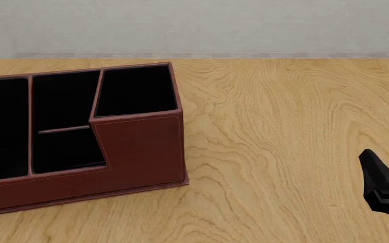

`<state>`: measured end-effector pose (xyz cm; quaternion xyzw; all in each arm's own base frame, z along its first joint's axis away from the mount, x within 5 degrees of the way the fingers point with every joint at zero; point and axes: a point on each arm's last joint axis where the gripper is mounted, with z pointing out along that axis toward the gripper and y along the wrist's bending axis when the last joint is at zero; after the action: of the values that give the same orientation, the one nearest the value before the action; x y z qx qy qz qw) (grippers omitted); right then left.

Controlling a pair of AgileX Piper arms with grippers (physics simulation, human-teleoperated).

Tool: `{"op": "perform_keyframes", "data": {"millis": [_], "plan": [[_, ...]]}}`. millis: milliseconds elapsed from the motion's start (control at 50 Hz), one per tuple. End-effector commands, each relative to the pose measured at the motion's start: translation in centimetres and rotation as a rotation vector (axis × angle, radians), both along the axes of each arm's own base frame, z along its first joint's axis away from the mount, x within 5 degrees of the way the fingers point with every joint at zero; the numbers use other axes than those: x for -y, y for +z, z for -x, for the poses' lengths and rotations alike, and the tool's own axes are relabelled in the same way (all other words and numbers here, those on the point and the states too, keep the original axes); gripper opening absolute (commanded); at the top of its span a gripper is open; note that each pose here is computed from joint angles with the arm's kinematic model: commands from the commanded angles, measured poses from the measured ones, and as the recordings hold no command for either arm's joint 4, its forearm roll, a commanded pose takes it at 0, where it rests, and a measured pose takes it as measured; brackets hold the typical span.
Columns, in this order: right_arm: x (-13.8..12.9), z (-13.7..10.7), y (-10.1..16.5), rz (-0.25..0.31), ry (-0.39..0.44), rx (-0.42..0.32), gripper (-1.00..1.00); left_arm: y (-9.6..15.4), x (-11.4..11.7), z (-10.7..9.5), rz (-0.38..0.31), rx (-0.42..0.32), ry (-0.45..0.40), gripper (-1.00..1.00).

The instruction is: Pick up the book and place it in the left compartment of the caddy.

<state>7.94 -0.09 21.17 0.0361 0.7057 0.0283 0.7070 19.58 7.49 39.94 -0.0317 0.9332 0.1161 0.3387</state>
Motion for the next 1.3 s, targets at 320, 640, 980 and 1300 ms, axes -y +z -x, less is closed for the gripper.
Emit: {"op": "perform_keyframes", "data": {"millis": [320,640,980,1300], "plan": [[0.0,0.2,0.0,-0.006,-0.006,0.006,1.0,-4.2,0.9,-0.2,0.027,-0.081,-0.044,-1.0],[0.1,0.3,0.1,-0.01,-0.014,0.012,1.0,-6.0,1.2,-0.7,0.056,-0.101,-0.039,-1.0],[0.2,0.5,0.1,-0.017,-0.025,0.02,1.0,-8.4,0.1,-2.2,0.086,-0.131,0.01,-1.0],[0.2,0.4,0.1,-0.025,-0.031,0.021,1.0,-11.4,-0.5,-4.2,0.133,-0.163,0.056,-1.0]]}}
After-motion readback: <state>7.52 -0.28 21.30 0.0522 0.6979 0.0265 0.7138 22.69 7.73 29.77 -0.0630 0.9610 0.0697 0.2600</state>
